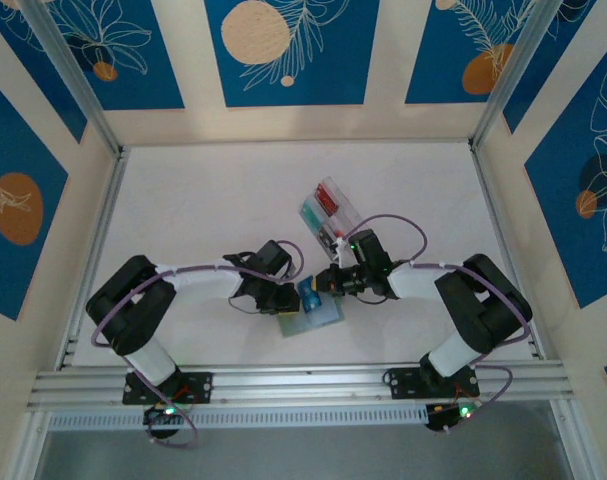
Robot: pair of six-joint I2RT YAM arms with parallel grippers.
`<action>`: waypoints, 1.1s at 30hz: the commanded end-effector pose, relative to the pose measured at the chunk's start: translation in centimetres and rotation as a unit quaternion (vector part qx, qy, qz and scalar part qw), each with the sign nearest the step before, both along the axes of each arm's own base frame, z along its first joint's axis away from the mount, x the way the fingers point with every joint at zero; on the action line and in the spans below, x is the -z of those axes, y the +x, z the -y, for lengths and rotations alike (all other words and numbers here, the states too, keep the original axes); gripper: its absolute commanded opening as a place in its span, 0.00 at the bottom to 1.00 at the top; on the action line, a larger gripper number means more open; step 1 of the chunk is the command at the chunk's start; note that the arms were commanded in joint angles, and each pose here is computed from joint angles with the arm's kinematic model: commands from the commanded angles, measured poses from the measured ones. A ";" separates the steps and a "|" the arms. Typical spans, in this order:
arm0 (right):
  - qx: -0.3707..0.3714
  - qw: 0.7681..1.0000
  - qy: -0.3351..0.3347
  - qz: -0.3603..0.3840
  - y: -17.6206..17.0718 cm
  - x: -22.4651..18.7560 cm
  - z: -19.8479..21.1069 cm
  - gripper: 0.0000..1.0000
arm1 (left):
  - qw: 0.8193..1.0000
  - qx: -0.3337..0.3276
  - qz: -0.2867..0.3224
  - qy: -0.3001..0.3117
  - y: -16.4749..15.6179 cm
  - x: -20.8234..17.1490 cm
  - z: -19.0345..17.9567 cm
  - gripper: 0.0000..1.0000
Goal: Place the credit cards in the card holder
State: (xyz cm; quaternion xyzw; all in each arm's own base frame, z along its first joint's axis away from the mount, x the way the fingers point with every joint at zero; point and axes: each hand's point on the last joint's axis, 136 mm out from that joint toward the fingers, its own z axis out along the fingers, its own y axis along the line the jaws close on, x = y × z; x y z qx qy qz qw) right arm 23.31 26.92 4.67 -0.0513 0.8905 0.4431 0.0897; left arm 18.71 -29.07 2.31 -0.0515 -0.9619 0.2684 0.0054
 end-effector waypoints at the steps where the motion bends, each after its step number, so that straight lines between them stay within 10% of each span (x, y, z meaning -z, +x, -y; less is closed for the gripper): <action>1: -0.015 0.999 0.027 -0.011 -0.1 -0.7 -1.0 0.00 | 0.999 -0.003 -0.025 0.046 -1.3 1.8 -2.5 0.19; 33: -0.016 0.992 -0.082 -0.091 -4.6 2.6 1.3 0.00 | 0.999 -0.010 -0.020 0.042 -1.3 1.3 -3.1 0.19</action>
